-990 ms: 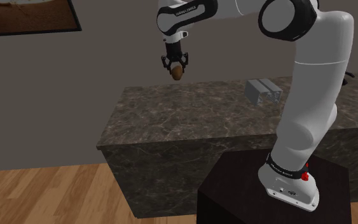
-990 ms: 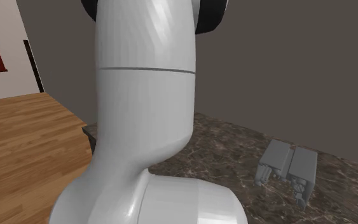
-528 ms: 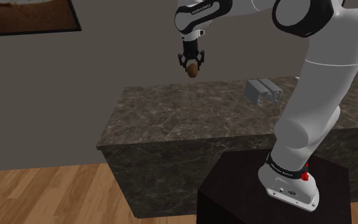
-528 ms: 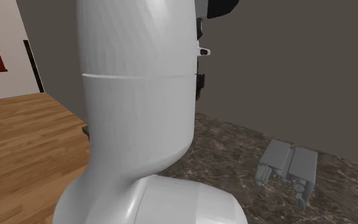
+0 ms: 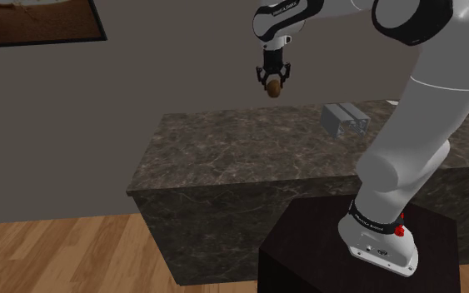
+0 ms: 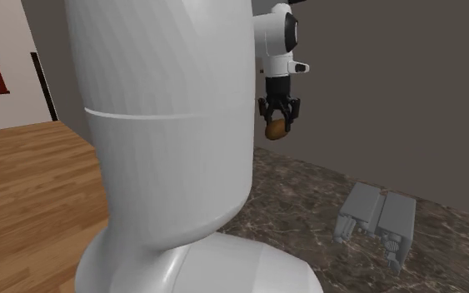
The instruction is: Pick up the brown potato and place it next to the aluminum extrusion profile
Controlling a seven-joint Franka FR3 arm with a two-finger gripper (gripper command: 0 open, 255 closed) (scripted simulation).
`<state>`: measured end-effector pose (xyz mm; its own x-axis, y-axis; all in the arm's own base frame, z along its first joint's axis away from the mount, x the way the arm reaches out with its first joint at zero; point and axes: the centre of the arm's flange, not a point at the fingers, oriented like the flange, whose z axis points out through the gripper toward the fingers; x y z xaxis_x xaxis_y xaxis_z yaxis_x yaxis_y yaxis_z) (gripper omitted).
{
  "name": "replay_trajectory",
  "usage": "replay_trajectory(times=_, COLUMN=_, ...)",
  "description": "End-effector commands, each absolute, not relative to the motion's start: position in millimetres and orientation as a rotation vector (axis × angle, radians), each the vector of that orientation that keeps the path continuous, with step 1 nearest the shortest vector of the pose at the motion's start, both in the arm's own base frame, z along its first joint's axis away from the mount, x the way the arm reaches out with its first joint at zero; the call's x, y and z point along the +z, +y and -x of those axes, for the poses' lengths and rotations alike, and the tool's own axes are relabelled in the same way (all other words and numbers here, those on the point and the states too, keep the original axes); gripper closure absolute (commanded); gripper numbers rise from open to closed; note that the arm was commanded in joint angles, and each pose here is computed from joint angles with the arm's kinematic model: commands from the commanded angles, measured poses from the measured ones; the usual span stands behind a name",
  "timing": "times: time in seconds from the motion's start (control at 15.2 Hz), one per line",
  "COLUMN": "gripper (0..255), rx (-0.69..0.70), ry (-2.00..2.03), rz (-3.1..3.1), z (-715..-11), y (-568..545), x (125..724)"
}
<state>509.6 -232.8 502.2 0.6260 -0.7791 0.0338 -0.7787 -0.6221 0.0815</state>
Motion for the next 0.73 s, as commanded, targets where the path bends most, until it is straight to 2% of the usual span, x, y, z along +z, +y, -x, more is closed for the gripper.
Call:
replay_trajectory(times=0.0, gripper=255, rx=-0.007, ry=-1.319, rz=-2.754, z=-493.4, y=-258.4, x=501.2)
replay_trajectory(times=0.66, gripper=255, rx=-0.007, ry=-1.319, rz=-2.754, z=-419.0, y=-367.5, x=501.3)
